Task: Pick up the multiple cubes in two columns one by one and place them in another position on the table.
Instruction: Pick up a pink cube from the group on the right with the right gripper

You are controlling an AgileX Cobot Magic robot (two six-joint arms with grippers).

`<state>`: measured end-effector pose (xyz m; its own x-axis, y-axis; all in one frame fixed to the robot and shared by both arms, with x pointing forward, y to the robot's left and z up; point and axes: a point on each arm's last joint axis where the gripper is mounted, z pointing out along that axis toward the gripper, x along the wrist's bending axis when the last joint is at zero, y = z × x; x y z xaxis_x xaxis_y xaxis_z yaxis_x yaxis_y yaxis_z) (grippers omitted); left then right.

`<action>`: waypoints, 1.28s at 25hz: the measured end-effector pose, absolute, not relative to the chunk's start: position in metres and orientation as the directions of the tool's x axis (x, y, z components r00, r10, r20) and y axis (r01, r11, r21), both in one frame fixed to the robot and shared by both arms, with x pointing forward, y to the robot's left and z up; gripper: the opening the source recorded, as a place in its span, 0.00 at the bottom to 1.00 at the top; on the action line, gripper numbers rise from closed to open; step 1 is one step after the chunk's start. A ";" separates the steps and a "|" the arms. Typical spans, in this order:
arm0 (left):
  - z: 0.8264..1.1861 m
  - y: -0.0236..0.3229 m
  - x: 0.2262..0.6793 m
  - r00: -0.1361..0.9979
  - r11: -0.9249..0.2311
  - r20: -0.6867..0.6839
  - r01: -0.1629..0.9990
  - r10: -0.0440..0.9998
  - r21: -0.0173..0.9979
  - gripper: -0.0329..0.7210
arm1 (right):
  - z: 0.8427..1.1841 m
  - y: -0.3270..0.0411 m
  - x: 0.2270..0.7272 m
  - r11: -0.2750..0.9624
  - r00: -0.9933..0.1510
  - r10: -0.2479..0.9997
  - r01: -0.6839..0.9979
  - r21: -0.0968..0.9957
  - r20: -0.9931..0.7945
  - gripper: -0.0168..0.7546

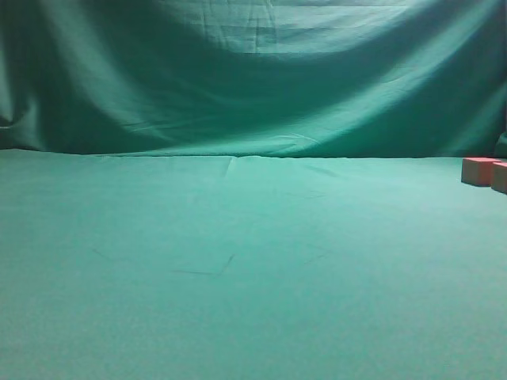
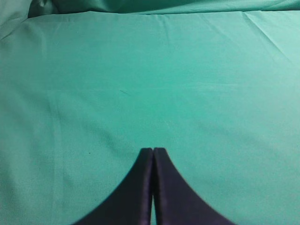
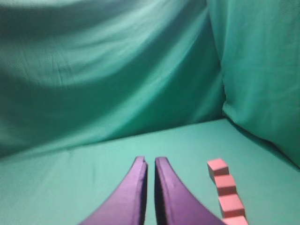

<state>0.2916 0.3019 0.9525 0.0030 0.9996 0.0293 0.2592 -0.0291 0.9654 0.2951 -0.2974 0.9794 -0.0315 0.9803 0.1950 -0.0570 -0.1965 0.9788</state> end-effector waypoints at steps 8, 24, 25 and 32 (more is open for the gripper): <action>0.953 0.302 0.292 0.003 -0.029 0.029 0.259 1.000 0.965 0.04 | 0.995 -0.297 0.293 -0.282 -0.050 0.959 -0.096 0.955 0.278 0.08; 0.953 0.302 0.292 0.003 -0.029 0.029 0.259 1.000 0.965 0.04 | 1.081 -0.281 0.321 0.011 -0.181 0.981 0.432 0.902 0.075 0.08; 0.953 0.302 0.292 0.003 -0.029 0.029 0.259 1.000 0.965 0.04 | 1.081 -0.280 0.325 0.031 -0.188 0.980 0.486 0.874 0.070 0.08; 0.953 0.302 0.292 0.003 -0.029 0.029 0.259 1.000 0.965 0.04 | 1.072 -0.285 0.357 0.124 -0.182 0.982 0.802 0.584 0.042 0.08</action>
<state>0.2916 0.3019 0.9525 0.0030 0.9996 0.0293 0.2592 -0.0291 0.9654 0.3569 -0.2848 1.0720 -0.1818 0.9825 0.0415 0.8021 0.1237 0.5843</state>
